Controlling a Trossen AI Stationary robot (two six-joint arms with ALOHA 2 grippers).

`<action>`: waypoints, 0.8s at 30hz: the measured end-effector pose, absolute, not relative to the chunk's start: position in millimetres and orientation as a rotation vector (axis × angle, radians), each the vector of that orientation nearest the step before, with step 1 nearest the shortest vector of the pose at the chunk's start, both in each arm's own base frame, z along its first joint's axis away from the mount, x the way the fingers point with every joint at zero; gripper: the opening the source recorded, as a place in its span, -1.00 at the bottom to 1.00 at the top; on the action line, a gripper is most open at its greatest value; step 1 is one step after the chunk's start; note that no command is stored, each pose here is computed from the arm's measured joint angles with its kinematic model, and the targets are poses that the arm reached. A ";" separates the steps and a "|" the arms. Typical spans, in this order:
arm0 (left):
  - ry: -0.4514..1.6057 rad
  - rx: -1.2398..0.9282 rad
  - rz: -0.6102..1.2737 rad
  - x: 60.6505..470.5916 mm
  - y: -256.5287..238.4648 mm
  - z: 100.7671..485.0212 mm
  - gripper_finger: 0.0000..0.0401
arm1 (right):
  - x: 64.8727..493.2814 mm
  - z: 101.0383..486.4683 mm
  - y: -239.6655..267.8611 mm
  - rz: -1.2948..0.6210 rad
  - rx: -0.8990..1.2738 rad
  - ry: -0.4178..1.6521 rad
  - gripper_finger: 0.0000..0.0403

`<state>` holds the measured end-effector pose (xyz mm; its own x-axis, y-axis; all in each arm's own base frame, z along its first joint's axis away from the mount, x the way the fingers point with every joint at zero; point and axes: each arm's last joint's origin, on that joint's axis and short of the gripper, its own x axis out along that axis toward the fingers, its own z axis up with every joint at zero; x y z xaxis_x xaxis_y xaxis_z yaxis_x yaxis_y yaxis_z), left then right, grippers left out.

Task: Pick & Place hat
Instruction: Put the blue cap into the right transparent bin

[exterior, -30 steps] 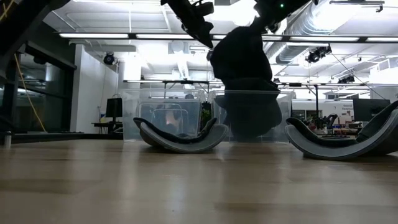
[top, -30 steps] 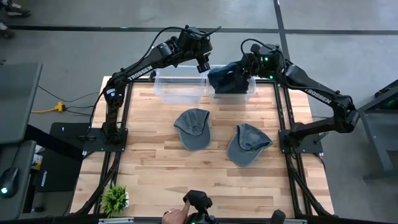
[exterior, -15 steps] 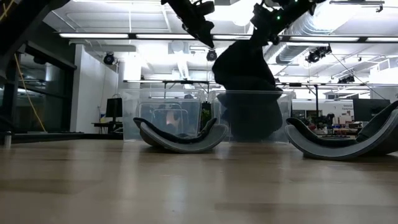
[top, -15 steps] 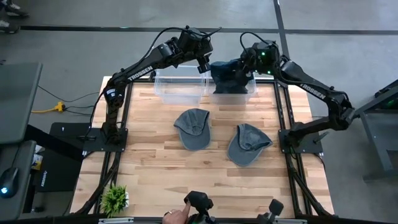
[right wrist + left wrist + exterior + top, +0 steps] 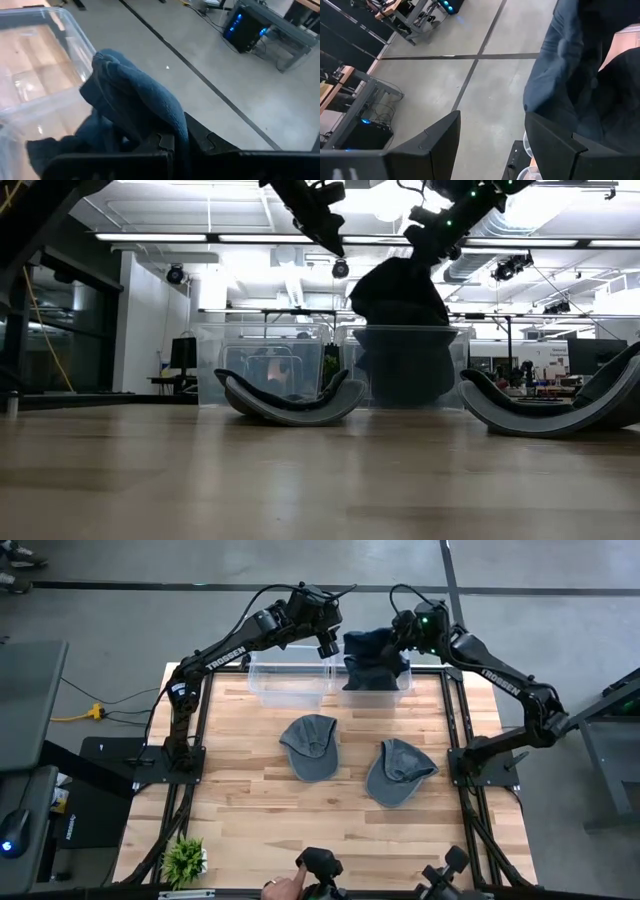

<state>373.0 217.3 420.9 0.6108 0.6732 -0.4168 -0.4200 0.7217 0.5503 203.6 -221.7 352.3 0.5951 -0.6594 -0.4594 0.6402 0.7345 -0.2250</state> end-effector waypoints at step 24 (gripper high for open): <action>0.655 0.435 0.633 377.0 209.8 420.1 0.09 | 224.5 285.5 -266.0 -0.873 -0.059 0.849 -0.99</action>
<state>377.0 209.8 420.1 0.6193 0.6614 -0.4232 -0.3998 0.7295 0.5549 224.5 -266.0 285.5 0.3456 -0.6946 -0.6309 0.6503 0.6620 -0.3727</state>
